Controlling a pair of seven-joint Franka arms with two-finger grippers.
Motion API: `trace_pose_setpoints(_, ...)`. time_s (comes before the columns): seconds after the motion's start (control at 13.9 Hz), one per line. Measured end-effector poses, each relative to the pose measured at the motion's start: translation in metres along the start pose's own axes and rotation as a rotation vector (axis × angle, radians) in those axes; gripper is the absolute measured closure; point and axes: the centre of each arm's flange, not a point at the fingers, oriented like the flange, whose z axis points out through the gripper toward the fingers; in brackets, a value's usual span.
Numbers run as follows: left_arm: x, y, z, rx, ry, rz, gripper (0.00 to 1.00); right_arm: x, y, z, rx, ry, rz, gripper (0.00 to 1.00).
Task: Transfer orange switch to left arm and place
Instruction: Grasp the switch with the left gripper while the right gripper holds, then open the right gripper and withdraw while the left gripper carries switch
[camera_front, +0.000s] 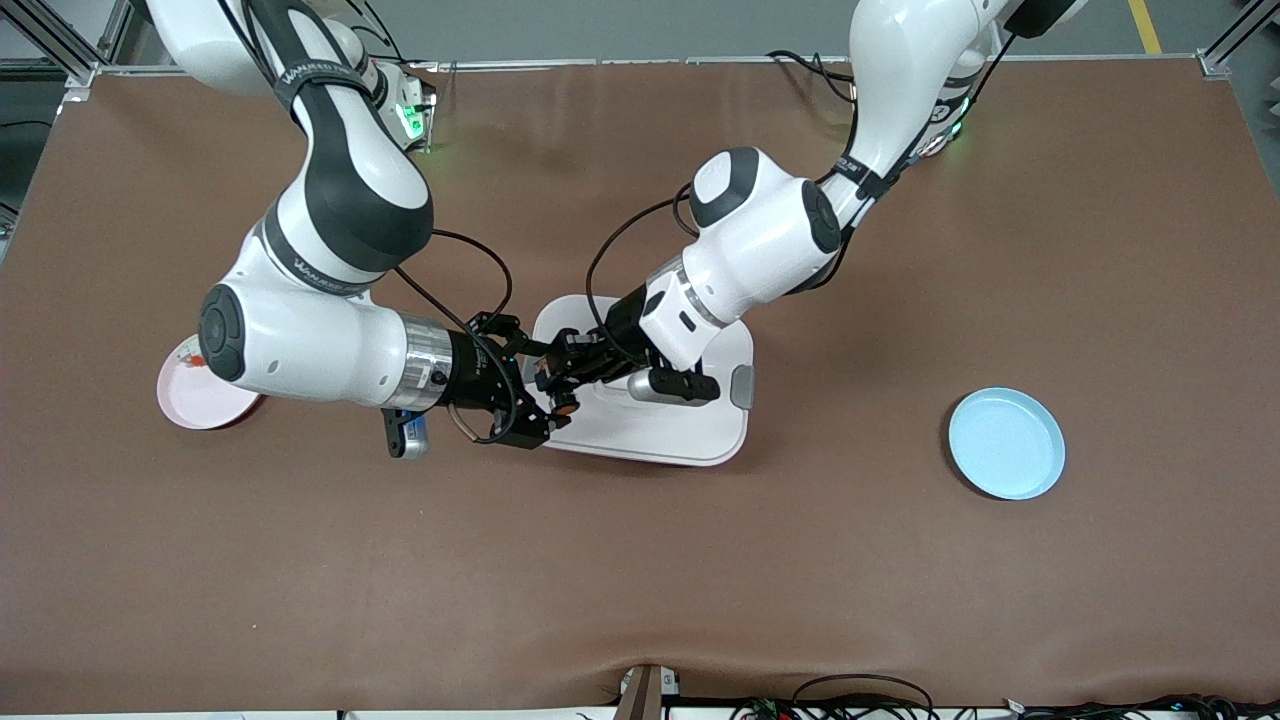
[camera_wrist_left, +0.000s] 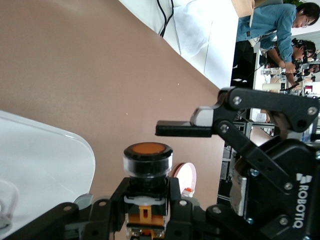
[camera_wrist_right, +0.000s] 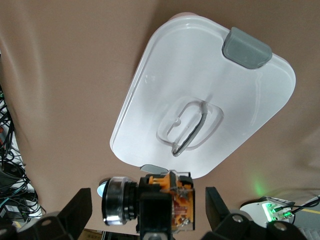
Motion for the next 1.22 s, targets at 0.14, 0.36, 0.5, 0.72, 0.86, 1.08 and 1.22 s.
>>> trace_pose_setpoints(0.14, 0.002, 0.007, -0.008, -0.01, 0.009, 0.005, 0.65, 0.005, -0.001, -0.004, 0.005, 0.002, -0.009, 0.0)
trace_pose_setpoints(0.36, 0.003, 0.017, -0.028, -0.005, 0.001, 0.018, 0.65, 0.018, 0.0, -0.012, -0.017, 0.002, -0.057, 0.0)
trace_pose_setpoints(0.5, 0.008, 0.013, -0.046, 0.035, -0.016, 0.038, 0.65, 0.033, 0.003, -0.021, -0.048, -0.003, -0.099, 0.0)
trace_pose_setpoints(0.72, 0.022, 0.006, -0.079, 0.163, -0.079, 0.117, 0.65, 0.062, 0.007, -0.039, -0.085, -0.014, -0.158, 0.0)
trace_pose_setpoints(0.86, 0.034, 0.002, -0.107, 0.223, -0.127, 0.119, 0.65, 0.083, 0.012, -0.051, -0.114, -0.02, -0.197, 0.0)
trace_pose_setpoints(1.08, 0.041, -0.001, -0.147, 0.337, -0.179, 0.157, 0.65, 0.11, 0.022, -0.062, -0.194, 0.021, -0.274, 0.0)
trace_pose_setpoints(1.22, 0.041, -0.004, -0.172, 0.426, -0.21, 0.184, 0.65, 0.122, 0.03, -0.069, -0.254, 0.057, -0.32, 0.0)
